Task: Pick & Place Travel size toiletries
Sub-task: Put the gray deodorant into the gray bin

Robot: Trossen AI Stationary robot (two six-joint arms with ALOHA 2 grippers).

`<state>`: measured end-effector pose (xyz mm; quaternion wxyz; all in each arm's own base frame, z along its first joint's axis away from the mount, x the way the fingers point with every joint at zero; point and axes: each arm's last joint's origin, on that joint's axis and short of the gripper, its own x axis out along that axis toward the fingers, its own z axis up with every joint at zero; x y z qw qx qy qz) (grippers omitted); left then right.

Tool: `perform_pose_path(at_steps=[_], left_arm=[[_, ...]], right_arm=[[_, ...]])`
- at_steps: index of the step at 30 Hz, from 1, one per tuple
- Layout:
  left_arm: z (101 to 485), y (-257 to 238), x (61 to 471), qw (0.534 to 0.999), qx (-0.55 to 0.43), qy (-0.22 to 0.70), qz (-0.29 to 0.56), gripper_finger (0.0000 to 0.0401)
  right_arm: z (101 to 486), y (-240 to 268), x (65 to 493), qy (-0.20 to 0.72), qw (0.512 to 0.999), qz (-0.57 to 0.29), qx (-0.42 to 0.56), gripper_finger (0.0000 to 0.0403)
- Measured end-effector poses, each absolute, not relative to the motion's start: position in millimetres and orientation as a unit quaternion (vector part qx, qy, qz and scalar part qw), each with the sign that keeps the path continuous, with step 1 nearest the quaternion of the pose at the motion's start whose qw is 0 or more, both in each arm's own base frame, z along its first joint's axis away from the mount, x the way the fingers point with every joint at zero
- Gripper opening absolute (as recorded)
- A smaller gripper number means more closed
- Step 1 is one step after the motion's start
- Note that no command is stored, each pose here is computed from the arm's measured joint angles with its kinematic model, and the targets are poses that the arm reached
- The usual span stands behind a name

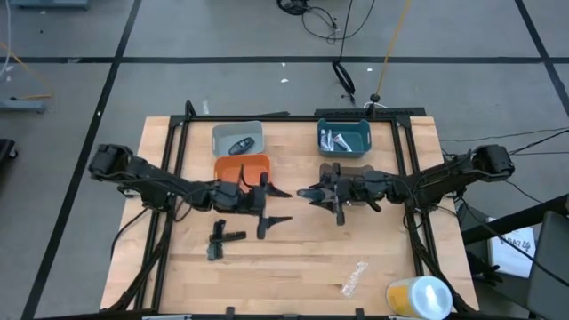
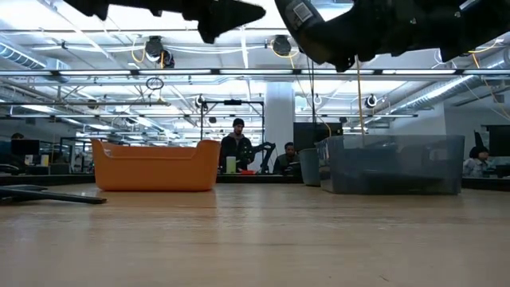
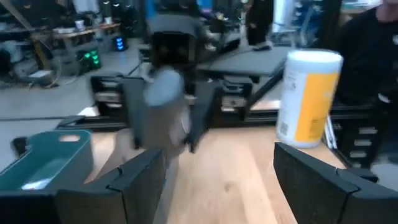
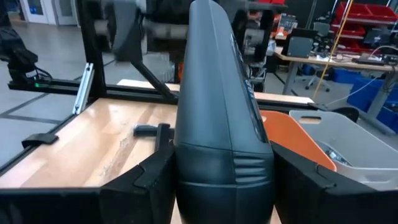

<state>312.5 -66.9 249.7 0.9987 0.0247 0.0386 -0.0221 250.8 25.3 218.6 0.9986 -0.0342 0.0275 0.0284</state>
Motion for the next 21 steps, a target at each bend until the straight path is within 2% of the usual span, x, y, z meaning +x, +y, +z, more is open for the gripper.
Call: perform_pose_path(at_steps=[7, 13, 21], left_arm=[[233.2, -68.1, 325.8, 0.997, 0.072, 0.022, -0.021, 0.0292], [237.5, -53.9, 329.8, 0.998, 0.056, -0.008, 0.024, 0.0292], [242.2, -41.5, 331.2, 0.998, 0.043, -0.029, 0.025, 0.0292]], right_arm=[[221.6, 25.5, 251.0, 0.013, 0.999, 0.030, -0.033, 0.0198], [222.1, 28.8, 250.6, 0.011, 0.999, 0.036, -0.033, 0.0198], [223.6, 30.3, 250.5, 0.003, 0.999, 0.039, -0.033, 0.0198]])
